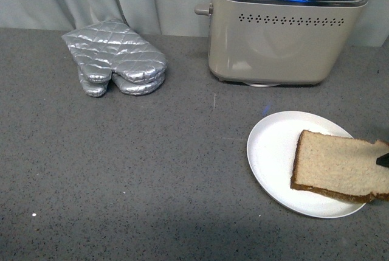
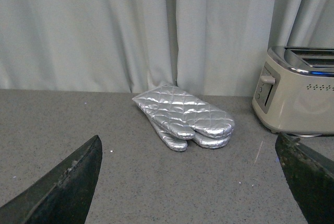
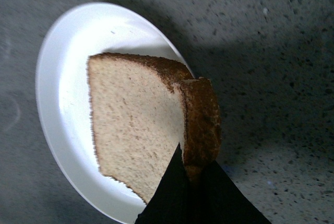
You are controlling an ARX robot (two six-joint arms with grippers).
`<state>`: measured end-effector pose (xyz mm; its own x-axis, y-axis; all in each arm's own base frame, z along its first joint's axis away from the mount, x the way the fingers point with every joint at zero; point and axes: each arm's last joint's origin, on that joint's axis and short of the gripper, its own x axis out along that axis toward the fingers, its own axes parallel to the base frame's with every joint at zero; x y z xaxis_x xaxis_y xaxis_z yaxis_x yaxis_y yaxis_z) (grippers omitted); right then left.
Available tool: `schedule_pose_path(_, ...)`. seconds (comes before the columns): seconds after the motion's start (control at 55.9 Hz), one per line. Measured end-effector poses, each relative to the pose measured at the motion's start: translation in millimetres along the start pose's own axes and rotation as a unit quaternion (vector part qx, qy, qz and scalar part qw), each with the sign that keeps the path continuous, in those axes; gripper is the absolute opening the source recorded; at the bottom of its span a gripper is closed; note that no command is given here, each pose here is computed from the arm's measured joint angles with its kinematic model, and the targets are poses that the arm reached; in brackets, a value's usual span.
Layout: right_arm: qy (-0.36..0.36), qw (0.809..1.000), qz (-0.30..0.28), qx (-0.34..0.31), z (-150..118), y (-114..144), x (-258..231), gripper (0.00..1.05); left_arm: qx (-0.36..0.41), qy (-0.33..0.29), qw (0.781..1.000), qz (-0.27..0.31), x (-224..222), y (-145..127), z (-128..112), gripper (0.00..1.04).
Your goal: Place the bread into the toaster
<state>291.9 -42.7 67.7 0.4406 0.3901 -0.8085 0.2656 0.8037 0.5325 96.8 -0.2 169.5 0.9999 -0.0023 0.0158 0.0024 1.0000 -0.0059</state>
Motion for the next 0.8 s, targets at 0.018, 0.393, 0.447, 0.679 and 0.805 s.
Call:
schedule_pose_path(0.018,-0.003,1.000,0.005,0.000,0.1,1.0,-1.1,0.01,0.000,0.000,1.000,0.000,0.0,0.0,0.0,0.98)
schedule_pose_path(0.393,-0.095,0.975,0.067,0.190,-6.6,58.5,-65.2,0.01,0.000,0.000,1.000,0.000,0.0,0.0,0.0,0.98)
schedule_pose_path(0.447,-0.122,0.965,0.074,0.218,-4.5,72.1,-78.6,0.01,0.000,0.000,1.000,0.000,0.0,0.0,0.0,0.98)
schedule_pose_path(0.679,-0.248,0.921,0.118,0.277,20.8,142.1,-121.3,0.01,0.000,0.000,1.000,0.000,0.0,0.0,0.0,0.98)
schedule_pose_path(0.805,-0.282,0.902,0.131,0.300,35.3,174.8,-127.6,0.01,0.000,0.000,1.000,0.000,0.0,0.0,0.0,0.98)
